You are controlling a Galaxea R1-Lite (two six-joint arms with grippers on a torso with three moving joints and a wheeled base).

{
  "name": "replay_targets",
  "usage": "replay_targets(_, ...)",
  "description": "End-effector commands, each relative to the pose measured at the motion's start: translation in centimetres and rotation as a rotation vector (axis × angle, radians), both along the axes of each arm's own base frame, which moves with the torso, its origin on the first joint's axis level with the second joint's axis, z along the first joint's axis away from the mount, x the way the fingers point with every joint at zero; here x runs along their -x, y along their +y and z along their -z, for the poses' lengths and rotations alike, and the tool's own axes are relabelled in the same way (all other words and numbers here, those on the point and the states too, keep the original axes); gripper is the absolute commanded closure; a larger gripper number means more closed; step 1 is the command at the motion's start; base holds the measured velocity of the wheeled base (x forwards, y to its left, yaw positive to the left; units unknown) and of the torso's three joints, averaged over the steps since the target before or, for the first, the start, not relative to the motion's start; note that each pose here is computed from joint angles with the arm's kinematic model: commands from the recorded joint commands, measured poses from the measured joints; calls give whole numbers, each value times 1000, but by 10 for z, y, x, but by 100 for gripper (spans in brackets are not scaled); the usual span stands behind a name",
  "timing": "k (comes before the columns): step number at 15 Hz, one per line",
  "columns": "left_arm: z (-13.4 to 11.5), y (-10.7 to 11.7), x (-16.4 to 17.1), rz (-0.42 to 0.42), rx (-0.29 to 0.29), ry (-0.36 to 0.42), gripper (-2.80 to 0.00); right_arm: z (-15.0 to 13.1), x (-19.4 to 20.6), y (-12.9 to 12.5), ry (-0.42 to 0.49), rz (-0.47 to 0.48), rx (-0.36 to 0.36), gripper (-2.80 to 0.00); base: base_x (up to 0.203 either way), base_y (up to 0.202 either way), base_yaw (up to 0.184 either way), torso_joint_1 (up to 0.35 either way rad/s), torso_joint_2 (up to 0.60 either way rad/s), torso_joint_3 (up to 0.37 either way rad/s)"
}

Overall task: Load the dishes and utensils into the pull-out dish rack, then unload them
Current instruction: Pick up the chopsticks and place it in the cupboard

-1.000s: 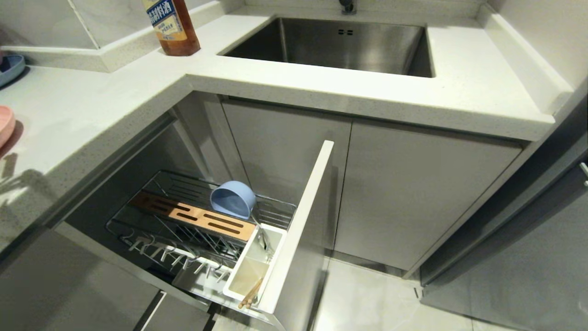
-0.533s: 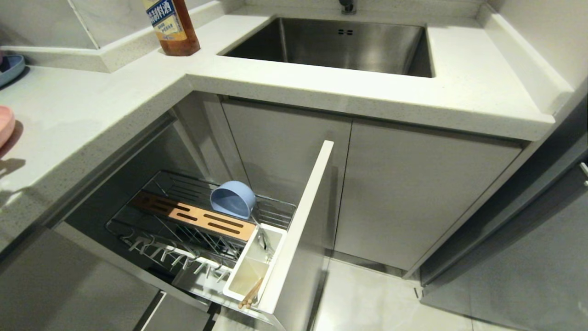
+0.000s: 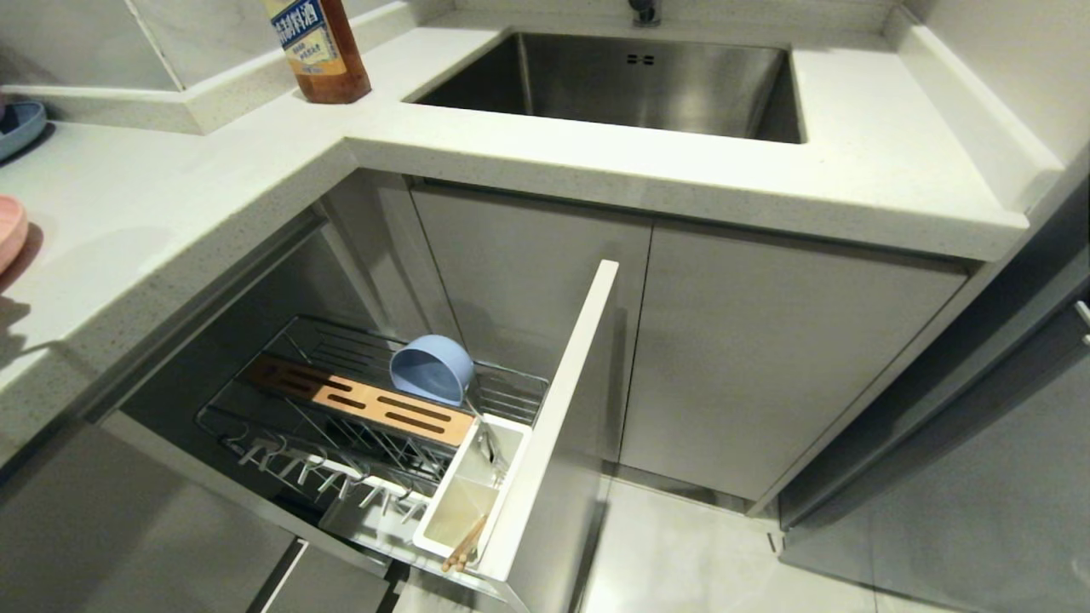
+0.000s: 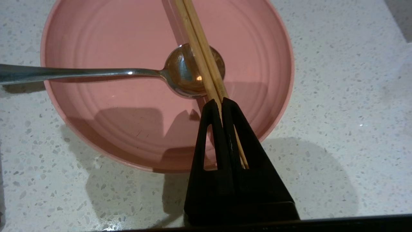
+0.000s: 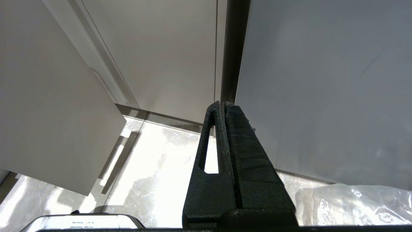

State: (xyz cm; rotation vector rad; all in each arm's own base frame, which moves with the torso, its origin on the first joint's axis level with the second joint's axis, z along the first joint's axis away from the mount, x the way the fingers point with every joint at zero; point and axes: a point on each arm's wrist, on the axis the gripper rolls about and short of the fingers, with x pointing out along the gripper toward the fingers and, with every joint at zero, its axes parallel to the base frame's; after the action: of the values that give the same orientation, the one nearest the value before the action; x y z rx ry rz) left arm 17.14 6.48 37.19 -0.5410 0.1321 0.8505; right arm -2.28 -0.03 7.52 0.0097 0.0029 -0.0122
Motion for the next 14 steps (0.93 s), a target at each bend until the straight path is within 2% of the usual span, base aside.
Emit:
replay_targets(1, 2, 0, 1, -6, 5, 7, 0, 0, 0, 0, 2, -1, -1, 0, 0, 0, 0, 0, 0, 0)
replay_targets(2, 3, 0, 1, 0, 10, 7, -280, 0, 0, 0, 2, -1, 0, 0, 0, 0, 0, 0, 0, 0)
replay_targets(5, 3, 3, -1, -1, 32, -7, -280, 0, 0, 0, 2, -1, -1, 0, 0, 0, 0, 0, 0, 0)
replay_targets(14, 13, 11, -17, -16, 64, 23, -280, 0, 0, 0, 2, -1, -1, 0, 0, 0, 0, 0, 0, 0)
